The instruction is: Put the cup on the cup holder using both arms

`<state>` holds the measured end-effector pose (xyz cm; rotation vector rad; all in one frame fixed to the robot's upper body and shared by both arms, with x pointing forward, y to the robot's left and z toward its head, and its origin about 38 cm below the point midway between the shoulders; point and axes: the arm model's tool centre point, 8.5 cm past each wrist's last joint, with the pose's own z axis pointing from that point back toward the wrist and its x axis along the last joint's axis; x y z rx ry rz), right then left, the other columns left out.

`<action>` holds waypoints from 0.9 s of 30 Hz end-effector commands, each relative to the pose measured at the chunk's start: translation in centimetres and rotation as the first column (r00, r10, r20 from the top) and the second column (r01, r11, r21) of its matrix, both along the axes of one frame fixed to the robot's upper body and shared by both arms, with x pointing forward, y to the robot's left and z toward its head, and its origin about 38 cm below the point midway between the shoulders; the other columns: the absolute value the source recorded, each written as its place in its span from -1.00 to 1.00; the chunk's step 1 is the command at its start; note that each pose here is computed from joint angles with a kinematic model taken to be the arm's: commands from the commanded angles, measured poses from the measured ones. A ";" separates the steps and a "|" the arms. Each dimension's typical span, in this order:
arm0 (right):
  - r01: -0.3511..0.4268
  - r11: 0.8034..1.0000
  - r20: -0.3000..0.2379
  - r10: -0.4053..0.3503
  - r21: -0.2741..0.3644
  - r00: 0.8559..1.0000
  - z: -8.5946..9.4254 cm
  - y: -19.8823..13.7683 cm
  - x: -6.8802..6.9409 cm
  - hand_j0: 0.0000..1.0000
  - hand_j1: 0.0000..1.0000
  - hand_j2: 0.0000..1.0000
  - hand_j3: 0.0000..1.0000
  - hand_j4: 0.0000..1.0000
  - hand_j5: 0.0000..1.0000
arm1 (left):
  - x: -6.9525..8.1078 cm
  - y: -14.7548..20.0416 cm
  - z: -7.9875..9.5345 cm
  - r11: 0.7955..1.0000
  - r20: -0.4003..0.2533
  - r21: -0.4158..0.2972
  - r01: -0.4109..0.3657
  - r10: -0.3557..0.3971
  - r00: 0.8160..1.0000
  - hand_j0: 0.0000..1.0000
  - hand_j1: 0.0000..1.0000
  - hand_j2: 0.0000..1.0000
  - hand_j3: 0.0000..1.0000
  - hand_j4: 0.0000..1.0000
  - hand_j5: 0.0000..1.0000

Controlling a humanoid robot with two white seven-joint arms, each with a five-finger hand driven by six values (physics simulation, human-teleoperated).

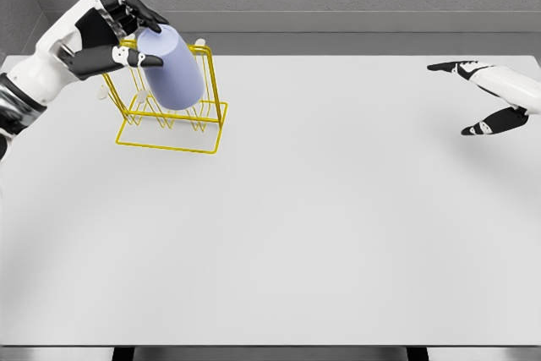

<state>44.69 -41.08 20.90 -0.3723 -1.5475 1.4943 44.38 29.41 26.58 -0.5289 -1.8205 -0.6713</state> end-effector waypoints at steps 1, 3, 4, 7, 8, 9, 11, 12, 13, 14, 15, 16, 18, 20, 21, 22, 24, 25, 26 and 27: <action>0.003 1.000 0.001 -0.003 0.006 1.000 0.1 -0.1 0.0 1.00 1.00 1.00 1.00 1.00 1.00 | 0.0 0.1 0.1 1.000 0.001 -0.003 0.001 -0.001 1.000 -0.14 -0.14 -0.14 -0.14 -0.14 -0.14; 0.004 1.000 0.002 -0.004 0.007 1.000 0.1 -0.1 0.0 1.00 1.00 1.00 1.00 1.00 1.00 | 0.0 0.1 0.2 1.000 0.003 -0.003 0.001 -0.001 1.000 0.08 0.08 0.08 0.08 0.08 0.08; 0.005 1.000 0.001 -0.005 0.006 1.000 0.1 -0.1 0.0 1.00 1.00 1.00 1.00 1.00 1.00 | 0.0 0.1 0.2 1.000 0.002 -0.001 0.000 0.000 1.000 0.28 0.28 0.28 0.28 0.28 0.28; 0.004 1.000 0.002 -0.004 0.007 1.000 0.1 -0.1 0.0 1.00 1.00 1.00 1.00 1.00 1.00 | -0.1 0.2 0.2 1.000 0.002 0.001 -0.001 0.001 1.000 0.67 0.67 0.67 0.67 0.67 0.67; 0.003 1.000 0.001 -0.003 0.007 1.000 0.1 0.0 0.0 1.00 1.00 1.00 1.00 1.00 1.00 | -0.1 0.2 0.2 1.000 0.003 0.001 -0.002 0.002 1.000 0.70 0.70 0.70 0.70 0.70 0.70; 0.005 1.000 0.001 -0.005 0.006 1.000 0.1 -0.1 0.0 1.00 1.00 1.00 1.00 1.00 1.00 | -0.1 0.2 0.2 1.000 0.002 0.001 -0.001 0.001 1.000 0.73 0.73 0.73 0.73 0.73 0.73; 0.003 1.000 -0.001 -0.003 0.006 1.000 0.0 -0.1 0.0 1.00 1.00 1.00 1.00 1.00 1.00 | -0.1 0.2 0.2 1.000 0.003 0.001 -0.002 0.002 1.000 0.73 0.73 0.73 0.73 0.73 0.73; 0.003 1.000 -0.001 -0.003 0.006 1.000 0.0 -0.1 0.0 1.00 1.00 1.00 1.00 1.00 1.00 | -0.1 0.2 0.2 1.000 0.003 0.001 -0.002 0.002 1.000 0.73 0.73 0.73 0.73 0.73 0.73; 0.002 1.000 -0.001 -0.002 0.008 1.000 0.0 0.0 0.0 1.00 1.00 1.00 1.00 1.00 1.00 | -0.1 0.2 0.2 1.000 0.003 0.001 -0.002 0.002 1.000 0.73 0.73 0.73 0.73 0.73 0.73; 0.002 1.000 -0.001 -0.002 0.008 1.000 0.0 0.0 0.0 1.00 1.00 1.00 1.00 1.00 1.00 | -0.1 0.2 0.2 1.000 0.003 0.001 -0.002 0.002 1.000 0.73 0.73 0.73 0.73 0.73 0.73; 0.004 1.000 -0.001 -0.004 0.007 1.000 0.0 0.0 0.0 1.00 1.00 1.00 1.00 1.00 1.00 | -0.1 0.2 0.2 1.000 0.003 -0.001 -0.001 0.001 1.000 0.73 0.73 0.73 0.73 0.73 0.73; 0.002 1.000 -0.001 -0.002 0.008 1.000 0.0 0.0 0.0 1.00 1.00 1.00 1.00 1.00 1.00 | -0.1 0.2 0.2 1.000 0.003 0.001 -0.002 0.002 1.000 0.73 0.73 0.73 0.73 0.73 0.73; 0.004 1.000 -0.001 -0.004 0.007 1.000 0.0 0.0 0.0 1.00 1.00 1.00 1.00 1.00 1.00 | -0.1 0.2 0.2 1.000 0.002 0.000 -0.001 0.001 1.000 0.73 0.73 0.73 0.73 0.73 0.73; 0.002 1.000 -0.001 -0.002 0.008 1.000 0.0 0.0 0.0 1.00 1.00 1.00 1.00 1.00 1.00 | -0.2 0.2 0.2 1.000 0.005 0.000 0.001 -0.001 1.000 0.73 0.73 0.73 0.73 0.73 0.73; 0.002 1.000 -0.001 -0.002 0.008 1.000 0.0 0.0 0.0 1.00 1.00 1.00 1.00 1.00 1.00 | -0.2 0.1 0.1 1.000 0.001 -0.001 0.002 -0.002 1.000 0.73 0.73 0.73 0.73 0.73 0.73; 0.002 1.000 -0.001 -0.002 0.008 1.000 0.0 0.0 0.0 1.00 1.00 1.00 1.00 1.00 1.00 | -0.2 0.1 0.1 1.000 0.003 -0.004 0.005 -0.005 1.000 0.74 0.74 0.74 0.74 0.74 0.74; 0.002 1.000 -0.001 -0.002 0.008 1.000 0.0 0.0 0.0 1.00 1.00 1.00 1.00 1.00 1.00 | -0.7 0.0 1.0 1.000 0.026 0.000 0.018 -0.018 1.000 0.94 0.94 0.94 0.94 0.94 0.94; 0.002 1.000 -0.001 -0.002 0.008 1.000 0.0 0.0 0.0 1.00 1.00 1.00 1.00 1.00 1.00 | -1.0 0.2 1.4 1.000 0.036 0.007 0.020 -0.020 0.999 1.00 1.00 1.00 1.00 1.00 1.00; 0.002 1.000 -0.001 -0.002 0.008 1.000 0.0 0.0 0.0 1.00 1.00 1.00 1.00 1.00 1.00 | -1.3 0.3 1.2 1.000 0.029 -0.005 0.024 -0.024 0.999 1.00 1.00 1.00 1.00 1.00 1.00; 0.002 1.000 -0.001 -0.002 0.008 1.000 0.0 0.0 0.0 1.00 1.00 1.00 1.00 1.00 1.00 | -1.8 0.6 1.1 0.999 0.023 -0.010 0.034 -0.034 0.999 1.00 1.00 1.00 1.00 1.00 1.00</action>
